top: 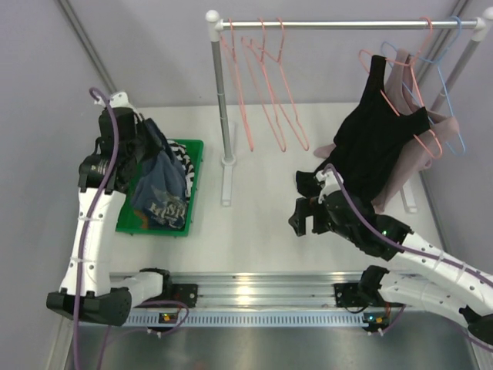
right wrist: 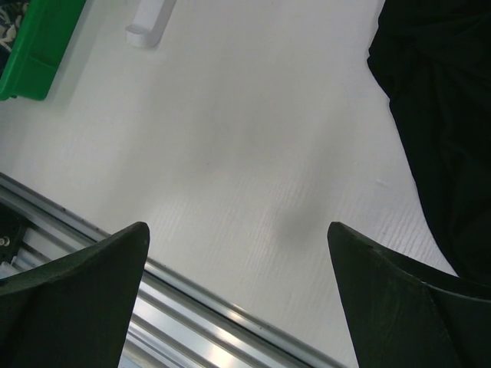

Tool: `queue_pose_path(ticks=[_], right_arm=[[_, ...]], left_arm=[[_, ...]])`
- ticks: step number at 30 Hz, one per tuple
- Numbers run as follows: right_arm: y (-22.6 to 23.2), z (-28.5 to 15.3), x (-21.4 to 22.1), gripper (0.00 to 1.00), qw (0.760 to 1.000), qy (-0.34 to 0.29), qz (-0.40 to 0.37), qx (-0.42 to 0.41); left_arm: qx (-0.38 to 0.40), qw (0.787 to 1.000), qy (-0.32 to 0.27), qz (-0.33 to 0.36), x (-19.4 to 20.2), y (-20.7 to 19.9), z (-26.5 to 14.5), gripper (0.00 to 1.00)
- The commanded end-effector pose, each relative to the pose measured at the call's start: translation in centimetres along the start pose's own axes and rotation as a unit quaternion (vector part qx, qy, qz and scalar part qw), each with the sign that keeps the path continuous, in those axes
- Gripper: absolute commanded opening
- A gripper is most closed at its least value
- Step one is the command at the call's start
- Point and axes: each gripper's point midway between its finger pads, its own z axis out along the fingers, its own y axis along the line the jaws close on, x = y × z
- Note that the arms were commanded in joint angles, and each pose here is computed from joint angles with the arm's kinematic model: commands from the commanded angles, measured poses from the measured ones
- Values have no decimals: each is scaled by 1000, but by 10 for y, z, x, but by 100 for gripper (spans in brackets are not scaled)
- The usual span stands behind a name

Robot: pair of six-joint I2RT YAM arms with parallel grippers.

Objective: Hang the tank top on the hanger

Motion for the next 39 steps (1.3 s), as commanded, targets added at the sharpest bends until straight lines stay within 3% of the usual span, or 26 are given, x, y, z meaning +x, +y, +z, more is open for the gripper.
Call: queue_pose_path(ticks=[1,6,11,17,21,23,25,26,28,31,35,36,39], right_arm=[[15,-7,-28,100,999,-37,-2,-21],[16,-8,-33,100,999,-43,-2,-20],[17,-11,-39,100,999,-50,-2,-20],[16,-9,-39,100,999,-50,0,-17],[17,-9,-36,100,999,-48,4,-21],[18,-9,-36,100,998,-50,10,-25],[22,-8,-36,100,998,-55,21,-36],[24,-9,-36,100,997,-57,24,-42],[30,-6,-33,100,996,-57,31,-61],[38,-3,-29,100,993,-61,57,-85],[51,7,-22,100,984,-73,102,-129],[57,19,-14,100,977,-77,126,-151],[62,29,-7,100,973,-74,143,-163]], left_arm=[[93,994,-35,36,-33,-44,-50,0],[207,973,-93,52,-85,-99,-114,0],[287,944,-155,48,-130,-128,-173,0],[346,921,-179,26,-147,-147,-201,0],[378,911,-165,20,-139,-155,-210,0],[374,918,-129,17,-120,-153,-192,0],[393,911,-122,15,-105,-152,-199,0],[384,920,-80,13,-78,-148,-173,0],[402,914,-58,12,-54,-144,-176,0],[406,913,30,0,18,-130,-142,0],[448,891,77,2,69,-118,-158,0],[476,872,115,-9,98,-114,-166,0],[502,849,160,-24,130,-109,-173,0]])
